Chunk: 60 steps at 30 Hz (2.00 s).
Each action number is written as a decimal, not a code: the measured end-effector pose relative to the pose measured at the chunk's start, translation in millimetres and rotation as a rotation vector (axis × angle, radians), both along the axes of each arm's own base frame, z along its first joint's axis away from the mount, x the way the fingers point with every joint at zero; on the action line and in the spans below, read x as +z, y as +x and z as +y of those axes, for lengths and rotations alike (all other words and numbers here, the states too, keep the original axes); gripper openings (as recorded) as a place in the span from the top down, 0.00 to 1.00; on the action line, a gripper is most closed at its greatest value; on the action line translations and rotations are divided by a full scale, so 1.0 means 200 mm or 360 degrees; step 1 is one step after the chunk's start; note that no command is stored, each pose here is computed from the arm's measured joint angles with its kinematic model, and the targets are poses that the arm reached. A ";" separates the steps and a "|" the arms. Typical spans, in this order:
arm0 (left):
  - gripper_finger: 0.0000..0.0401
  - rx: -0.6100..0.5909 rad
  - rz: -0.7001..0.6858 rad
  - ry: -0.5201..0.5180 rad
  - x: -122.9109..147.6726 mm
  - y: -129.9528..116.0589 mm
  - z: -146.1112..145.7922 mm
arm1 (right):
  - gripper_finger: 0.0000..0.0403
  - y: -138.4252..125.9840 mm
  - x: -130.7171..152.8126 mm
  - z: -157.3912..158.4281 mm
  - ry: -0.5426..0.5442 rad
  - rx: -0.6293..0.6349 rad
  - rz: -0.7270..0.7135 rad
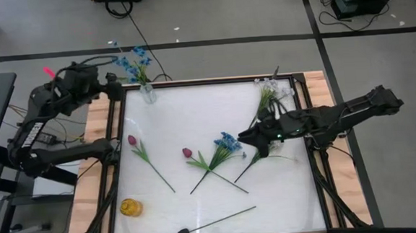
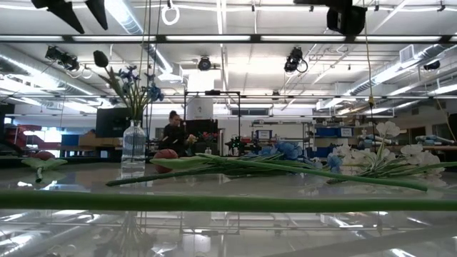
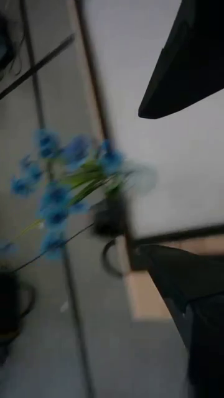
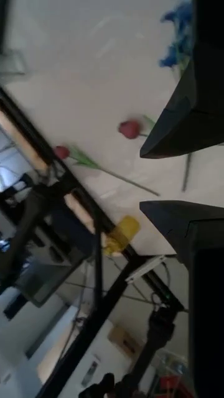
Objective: Sort flowers into vase by color
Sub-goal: Put the black tulip into the transparent vase
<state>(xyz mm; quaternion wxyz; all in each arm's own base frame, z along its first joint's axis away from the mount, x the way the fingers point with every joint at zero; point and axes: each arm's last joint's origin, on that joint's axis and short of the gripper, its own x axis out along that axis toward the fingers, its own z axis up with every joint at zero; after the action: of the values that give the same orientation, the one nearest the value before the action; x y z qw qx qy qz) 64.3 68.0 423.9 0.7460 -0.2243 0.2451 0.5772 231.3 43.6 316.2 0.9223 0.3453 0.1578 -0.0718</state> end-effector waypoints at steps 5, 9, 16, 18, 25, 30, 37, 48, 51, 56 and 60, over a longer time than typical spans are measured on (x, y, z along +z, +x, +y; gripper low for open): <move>0.15 -0.0082 -0.0025 -0.0240 -0.06 0.02 -0.06 | 0.68 0.07 -0.09 0.02 0.0071 0.0028 0.0132; 0.17 -0.0096 -0.0067 -0.0356 -0.13 0.04 -0.10 | 0.68 0.10 -0.13 0.03 0.0137 -0.0016 0.0192; 0.20 -0.0180 -0.0121 -0.0486 -0.24 0.14 -0.16 | 0.68 0.21 -0.28 0.11 0.0195 0.0285 0.0382; 0.21 -0.0228 -0.0118 -0.0511 -0.27 0.18 -0.18 | 0.68 0.25 -0.33 0.17 0.0061 0.0497 0.0377; 0.24 -0.0506 -0.0143 -0.0560 -0.35 0.36 -0.29 | 0.69 0.33 -0.49 0.40 -0.0372 0.0903 0.0273; 0.26 -0.0731 -0.0193 -0.0579 -0.36 0.47 -0.41 | 0.70 0.35 -0.63 0.55 -0.0482 0.1073 0.0259; 0.27 -0.1021 -0.0379 -0.0624 -0.36 0.62 -0.61 | 0.63 0.42 -0.78 0.76 -0.0710 0.1316 0.0241; 0.27 -0.1261 -0.0273 -0.0627 -0.43 0.70 -0.79 | 0.47 0.67 -0.88 0.92 -0.0838 0.1333 0.0271; 0.27 -0.1288 -0.0279 -0.0632 -0.43 0.69 -0.81 | 0.49 0.73 -0.90 0.93 -0.0815 0.1264 0.0284; 0.27 -0.1336 -0.0296 -0.0640 -0.42 0.68 -0.84 | 0.52 0.79 -0.99 0.94 -0.0764 0.1261 0.0350; 0.27 -0.1384 -0.0279 -0.0631 -0.42 0.67 -0.86 | 0.54 0.81 -1.05 0.98 -0.0743 0.1249 0.0454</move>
<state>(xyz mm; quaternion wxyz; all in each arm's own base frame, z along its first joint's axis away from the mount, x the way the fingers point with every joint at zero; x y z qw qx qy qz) 199.0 -103.9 339.8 0.8788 -0.2866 0.3575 0.1332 392.8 239.3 106.0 0.9019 0.0299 0.3810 0.2015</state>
